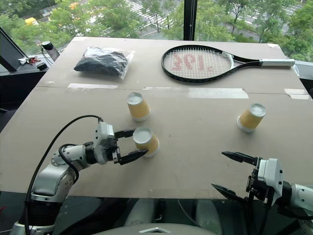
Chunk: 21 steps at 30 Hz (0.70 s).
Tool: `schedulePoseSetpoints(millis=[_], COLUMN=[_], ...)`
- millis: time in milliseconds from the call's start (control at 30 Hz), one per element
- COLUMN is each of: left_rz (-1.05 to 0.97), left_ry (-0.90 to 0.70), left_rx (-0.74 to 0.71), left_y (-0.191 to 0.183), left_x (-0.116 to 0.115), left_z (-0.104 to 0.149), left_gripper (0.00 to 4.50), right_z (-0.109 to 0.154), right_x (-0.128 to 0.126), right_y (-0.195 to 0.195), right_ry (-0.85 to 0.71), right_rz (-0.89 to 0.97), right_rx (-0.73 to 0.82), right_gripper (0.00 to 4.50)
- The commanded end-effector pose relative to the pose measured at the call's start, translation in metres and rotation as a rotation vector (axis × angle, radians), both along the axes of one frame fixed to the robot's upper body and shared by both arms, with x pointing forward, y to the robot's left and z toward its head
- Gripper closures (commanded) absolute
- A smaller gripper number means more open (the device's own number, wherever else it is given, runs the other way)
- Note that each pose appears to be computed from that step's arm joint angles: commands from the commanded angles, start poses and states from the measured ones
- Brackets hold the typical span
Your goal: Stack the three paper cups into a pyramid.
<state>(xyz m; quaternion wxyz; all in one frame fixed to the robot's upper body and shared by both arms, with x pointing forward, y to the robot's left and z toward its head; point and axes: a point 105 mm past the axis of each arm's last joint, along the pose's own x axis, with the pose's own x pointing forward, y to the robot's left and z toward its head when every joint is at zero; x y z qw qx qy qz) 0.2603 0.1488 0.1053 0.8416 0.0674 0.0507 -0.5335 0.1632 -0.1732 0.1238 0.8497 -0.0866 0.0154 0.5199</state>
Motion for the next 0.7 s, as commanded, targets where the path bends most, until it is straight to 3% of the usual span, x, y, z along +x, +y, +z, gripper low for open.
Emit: schedulePoseSetpoints(millis=[33,67,233,367,700], left_rz=[-0.007,-0.014,-0.027,-0.022,0.04], left_ry=[-0.04,-0.041,-0.059,-0.079,-0.115], left_rx=[-0.001,-0.004,-0.027,-0.045,-0.034], left_y=[-0.003,-0.005,-0.011,-0.017,-0.06], left_x=[0.004,0.004,0.009,0.014,0.058], left_z=[0.004,0.003,0.006,0.012,0.021], left_gripper=[0.0,0.0,1.97,2.02,2.02], right_z=[0.008,0.008,0.009,0.008,0.007], right_x=[-0.002,-0.002,-0.003,-0.003,-0.002], right_y=[0.001,0.002,0.003,0.004,0.007], right_ry=[-0.051,-0.052,-0.053,-0.054,-0.056], right_rz=[-0.003,-0.007,-0.021,-0.03,-0.053], right_rx=[-0.009,-0.008,-0.008,-0.012,-0.012], right_gripper=[0.04,0.04,0.0,0.0,0.0])
